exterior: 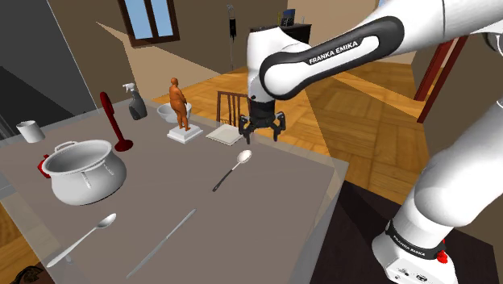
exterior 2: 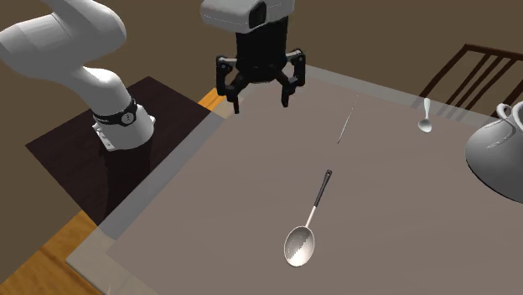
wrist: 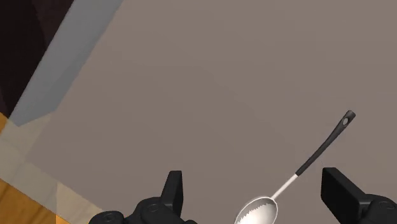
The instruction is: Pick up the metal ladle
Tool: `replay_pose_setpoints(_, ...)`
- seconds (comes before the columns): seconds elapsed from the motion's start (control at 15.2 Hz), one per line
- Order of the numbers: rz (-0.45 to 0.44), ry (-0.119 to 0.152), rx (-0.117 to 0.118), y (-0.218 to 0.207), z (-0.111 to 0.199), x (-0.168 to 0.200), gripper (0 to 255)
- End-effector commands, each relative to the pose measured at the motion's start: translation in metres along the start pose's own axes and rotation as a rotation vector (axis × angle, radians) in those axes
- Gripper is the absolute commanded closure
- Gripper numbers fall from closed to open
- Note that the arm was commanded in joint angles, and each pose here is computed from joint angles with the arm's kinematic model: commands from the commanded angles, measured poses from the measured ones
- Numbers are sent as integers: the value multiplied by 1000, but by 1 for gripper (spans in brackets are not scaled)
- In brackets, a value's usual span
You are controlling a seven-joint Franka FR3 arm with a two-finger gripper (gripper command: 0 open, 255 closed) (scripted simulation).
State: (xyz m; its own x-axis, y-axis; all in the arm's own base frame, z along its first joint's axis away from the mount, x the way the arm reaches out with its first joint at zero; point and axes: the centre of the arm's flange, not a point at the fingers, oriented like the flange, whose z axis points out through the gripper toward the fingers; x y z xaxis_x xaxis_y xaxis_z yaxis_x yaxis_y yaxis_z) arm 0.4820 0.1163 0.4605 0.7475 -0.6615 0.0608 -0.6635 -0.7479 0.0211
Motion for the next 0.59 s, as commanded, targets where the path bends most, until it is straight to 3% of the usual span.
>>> replay_pose_setpoints(0.0,77,-9,-11,-18,18,9,0)
replay_pose_setpoints(0.53,361,-40,-57,-75,97,64,0)
